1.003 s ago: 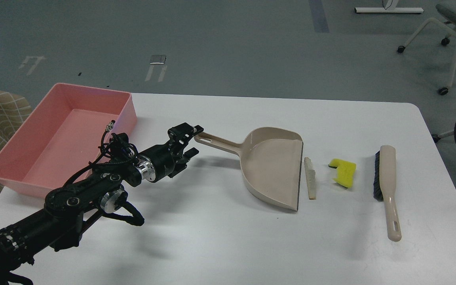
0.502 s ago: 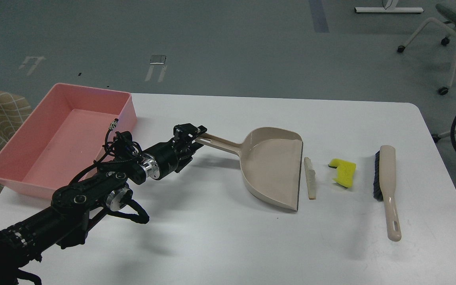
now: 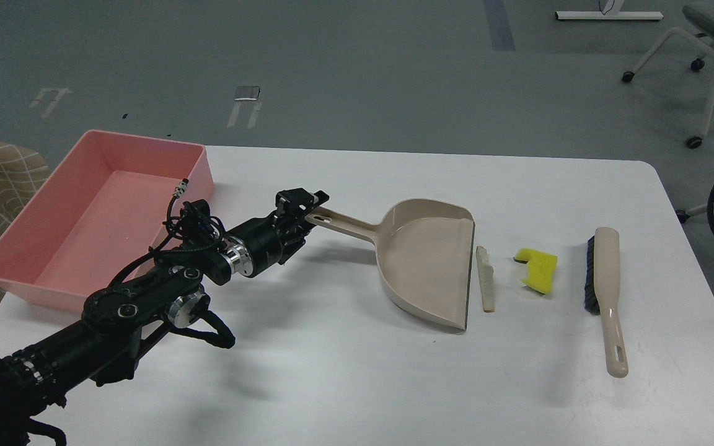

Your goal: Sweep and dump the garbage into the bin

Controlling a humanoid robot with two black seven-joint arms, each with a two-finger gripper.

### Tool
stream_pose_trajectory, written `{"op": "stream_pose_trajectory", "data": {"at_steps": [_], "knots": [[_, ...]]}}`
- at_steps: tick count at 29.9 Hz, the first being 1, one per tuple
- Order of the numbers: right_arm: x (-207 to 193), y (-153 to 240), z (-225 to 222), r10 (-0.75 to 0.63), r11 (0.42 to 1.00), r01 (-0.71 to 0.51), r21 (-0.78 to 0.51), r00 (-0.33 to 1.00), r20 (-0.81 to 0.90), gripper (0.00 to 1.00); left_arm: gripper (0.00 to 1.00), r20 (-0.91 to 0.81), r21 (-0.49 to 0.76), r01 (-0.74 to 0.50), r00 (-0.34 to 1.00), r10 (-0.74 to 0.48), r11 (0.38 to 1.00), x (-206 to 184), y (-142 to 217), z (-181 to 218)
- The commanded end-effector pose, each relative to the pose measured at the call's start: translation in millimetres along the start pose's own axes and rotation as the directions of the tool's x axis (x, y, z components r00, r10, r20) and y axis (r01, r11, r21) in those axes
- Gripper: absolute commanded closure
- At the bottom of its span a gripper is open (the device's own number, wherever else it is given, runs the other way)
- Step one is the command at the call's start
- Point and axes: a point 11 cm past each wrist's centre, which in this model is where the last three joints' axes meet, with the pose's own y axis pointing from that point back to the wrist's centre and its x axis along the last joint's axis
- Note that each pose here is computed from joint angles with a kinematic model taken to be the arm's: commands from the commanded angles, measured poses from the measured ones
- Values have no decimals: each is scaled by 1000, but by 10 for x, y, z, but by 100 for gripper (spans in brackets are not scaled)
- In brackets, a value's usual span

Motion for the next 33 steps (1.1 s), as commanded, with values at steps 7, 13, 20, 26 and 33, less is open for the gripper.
{"op": "stream_pose_trajectory", "data": {"at_steps": [7,13,20,26,33], "knots": [[5,-1,8,5,1000,-5,-1,1000,2,0,29,-1,-97,8,1000,-9,995,-35,13,137],[-11,-5,8,2,1000,-2,0,1000,2,0,29,37,-96,28,999,-25,995,-89,11,125],[5,0,-6,5,1000,-5,4,1000,4,0,29,57,-89,33,998,-28,995,-103,9,105],[-2,2,14,3,1000,-3,0,1000,6,0,30,66,-66,53,997,-49,996,-167,12,28],[-4,3,31,3,1000,-3,-2,1000,8,0,39,72,-60,47,996,-43,997,-178,11,4]]}}
